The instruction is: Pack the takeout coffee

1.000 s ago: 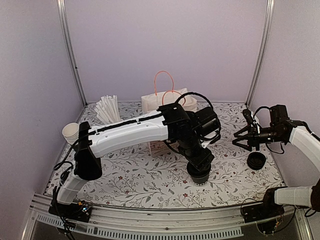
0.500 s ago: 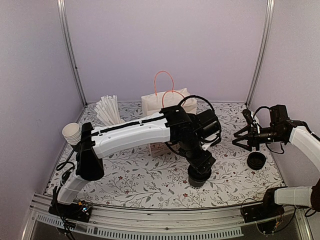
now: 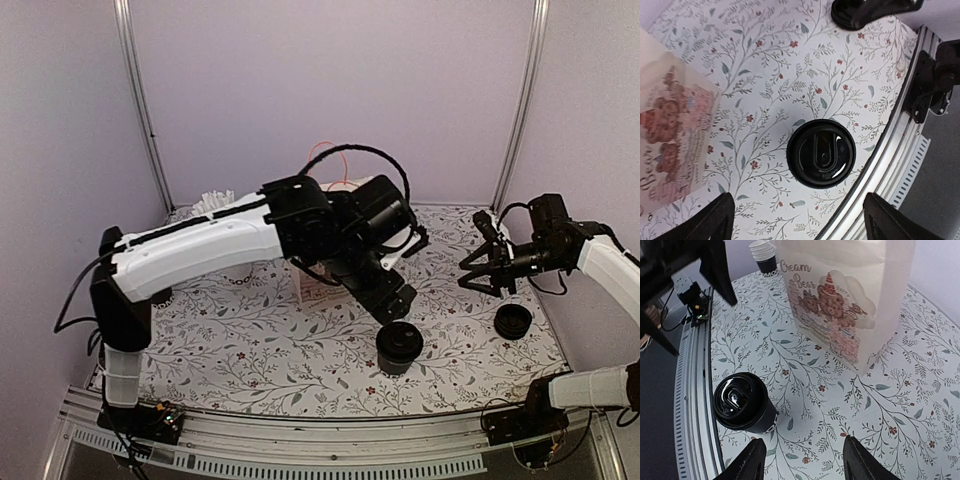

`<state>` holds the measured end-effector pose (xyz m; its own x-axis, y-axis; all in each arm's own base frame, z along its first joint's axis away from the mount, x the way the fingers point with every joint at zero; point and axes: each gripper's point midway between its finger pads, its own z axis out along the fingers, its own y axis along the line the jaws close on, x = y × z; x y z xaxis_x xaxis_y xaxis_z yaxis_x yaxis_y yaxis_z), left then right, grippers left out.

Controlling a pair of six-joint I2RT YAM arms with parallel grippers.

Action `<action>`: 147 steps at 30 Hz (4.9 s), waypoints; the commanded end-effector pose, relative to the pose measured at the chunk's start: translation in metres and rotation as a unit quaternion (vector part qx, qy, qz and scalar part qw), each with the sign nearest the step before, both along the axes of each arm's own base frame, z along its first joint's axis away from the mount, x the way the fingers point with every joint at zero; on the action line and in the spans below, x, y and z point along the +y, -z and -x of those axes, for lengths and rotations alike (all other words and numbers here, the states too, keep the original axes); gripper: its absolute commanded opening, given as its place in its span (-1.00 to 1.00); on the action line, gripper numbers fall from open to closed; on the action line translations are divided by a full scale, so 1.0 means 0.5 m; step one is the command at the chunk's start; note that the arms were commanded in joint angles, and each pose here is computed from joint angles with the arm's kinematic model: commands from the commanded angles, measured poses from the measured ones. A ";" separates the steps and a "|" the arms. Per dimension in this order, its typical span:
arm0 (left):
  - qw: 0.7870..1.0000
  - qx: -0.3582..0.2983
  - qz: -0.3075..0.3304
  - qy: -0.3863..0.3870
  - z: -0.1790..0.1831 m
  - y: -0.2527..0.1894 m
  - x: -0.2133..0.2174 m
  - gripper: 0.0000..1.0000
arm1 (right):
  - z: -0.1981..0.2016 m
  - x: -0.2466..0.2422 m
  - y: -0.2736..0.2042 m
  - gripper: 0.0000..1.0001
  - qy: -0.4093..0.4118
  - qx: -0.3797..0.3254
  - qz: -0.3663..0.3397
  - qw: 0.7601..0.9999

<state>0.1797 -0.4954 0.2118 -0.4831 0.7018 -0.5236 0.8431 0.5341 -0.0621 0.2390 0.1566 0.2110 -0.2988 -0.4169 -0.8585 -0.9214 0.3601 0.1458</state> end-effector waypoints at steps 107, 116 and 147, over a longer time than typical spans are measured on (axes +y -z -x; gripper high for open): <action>0.924 -0.115 0.232 -0.281 -0.184 -0.219 0.403 0.84 | 0.152 0.225 0.117 0.22 -0.265 -0.077 0.364 0.890; 0.919 -0.171 0.223 -0.277 -0.356 -0.307 0.412 0.57 | 0.123 0.182 0.051 0.17 -0.215 -0.081 0.325 0.918; 0.979 -0.084 0.109 -0.147 -0.522 -0.118 0.316 -0.34 | -0.067 0.045 -0.235 0.13 -0.021 -0.197 0.185 0.963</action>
